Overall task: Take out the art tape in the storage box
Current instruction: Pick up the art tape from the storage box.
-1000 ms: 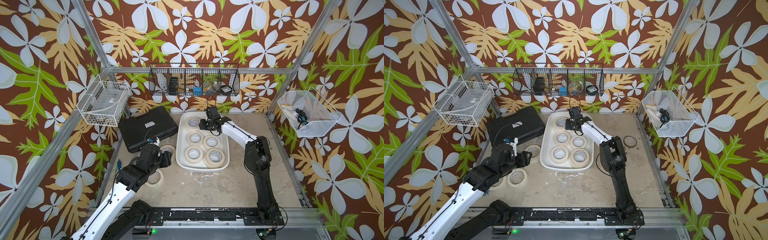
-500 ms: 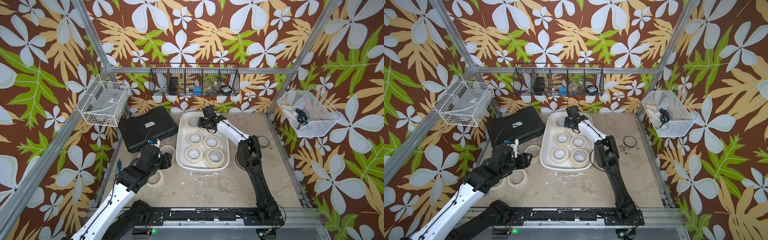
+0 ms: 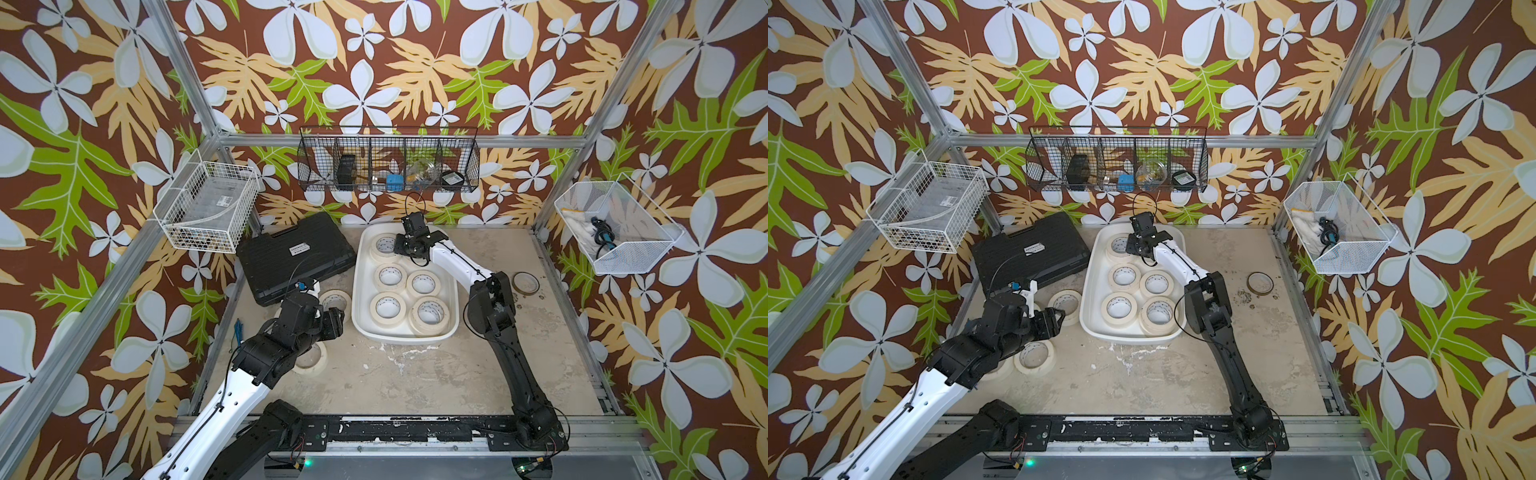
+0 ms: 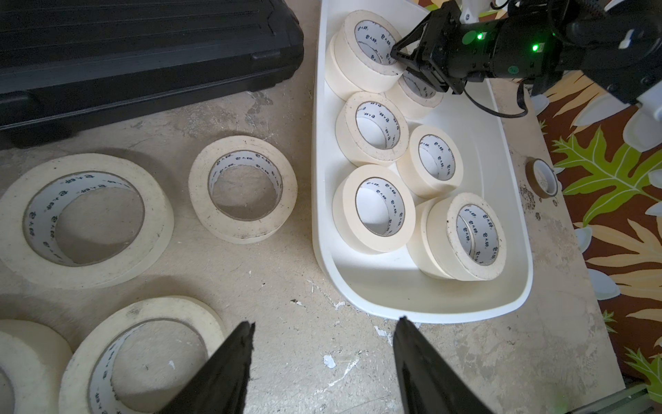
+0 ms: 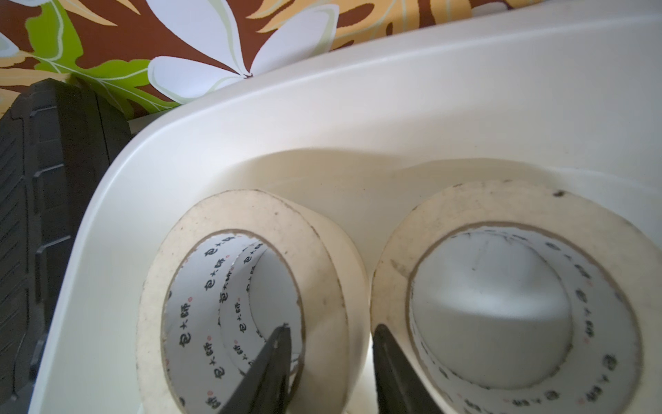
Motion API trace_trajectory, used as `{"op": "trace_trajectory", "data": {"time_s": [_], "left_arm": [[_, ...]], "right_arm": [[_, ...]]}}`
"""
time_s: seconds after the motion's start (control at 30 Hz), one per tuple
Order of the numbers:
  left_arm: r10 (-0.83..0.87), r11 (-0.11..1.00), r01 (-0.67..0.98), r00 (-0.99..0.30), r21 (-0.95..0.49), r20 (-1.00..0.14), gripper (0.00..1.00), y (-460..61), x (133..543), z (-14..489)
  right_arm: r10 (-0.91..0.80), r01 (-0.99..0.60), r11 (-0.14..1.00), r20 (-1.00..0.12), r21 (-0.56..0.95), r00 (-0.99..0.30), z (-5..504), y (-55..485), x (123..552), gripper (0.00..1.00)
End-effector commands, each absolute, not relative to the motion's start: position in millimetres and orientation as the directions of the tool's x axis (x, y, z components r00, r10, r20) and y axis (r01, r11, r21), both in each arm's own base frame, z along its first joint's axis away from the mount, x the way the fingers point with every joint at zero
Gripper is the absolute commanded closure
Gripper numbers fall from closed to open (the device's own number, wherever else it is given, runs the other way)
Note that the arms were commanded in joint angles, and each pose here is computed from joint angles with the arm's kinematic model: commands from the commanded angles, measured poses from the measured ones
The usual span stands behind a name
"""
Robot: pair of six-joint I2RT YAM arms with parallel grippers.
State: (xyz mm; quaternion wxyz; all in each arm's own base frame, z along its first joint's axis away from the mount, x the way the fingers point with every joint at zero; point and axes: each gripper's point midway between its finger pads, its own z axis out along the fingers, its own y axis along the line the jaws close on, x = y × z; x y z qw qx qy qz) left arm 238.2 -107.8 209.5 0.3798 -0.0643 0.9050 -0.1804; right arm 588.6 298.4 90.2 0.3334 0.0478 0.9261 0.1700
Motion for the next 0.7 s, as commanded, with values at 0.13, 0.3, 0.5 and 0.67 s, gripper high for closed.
{"op": "trace_trajectory", "data": {"time_s": [0.13, 0.3, 0.5, 0.67], "left_arm": [[-0.255, 0.923, 0.032, -0.697, -0.384, -0.670, 0.34, -109.2, 238.6, 212.3], [-0.253, 0.923, 0.032, -0.698, -0.383, -0.670, 0.34, -108.7, 237.8, 212.0], [-0.245, 0.927, 0.036, -0.696, -0.374, -0.675, 0.34, -110.0, 241.9, 213.9], [-0.228, 0.935, 0.041, -0.691, -0.352, -0.686, 0.34, -112.2, 251.3, 222.8]], "right_arm": [[0.196, -0.014, 0.945, -0.602, 0.326, -0.774, 90.1, 291.3, 588.5, 0.80], [0.197, -0.017, 0.946, -0.615, 0.324, -0.763, 101.4, 285.0, 584.3, 0.91], [0.175, -0.043, 0.950, -0.643, 0.309, -0.745, 132.4, 275.2, 571.2, 0.96], [0.136, -0.090, 0.952, -0.667, 0.292, -0.733, 165.5, 264.2, 549.7, 0.97]]}}
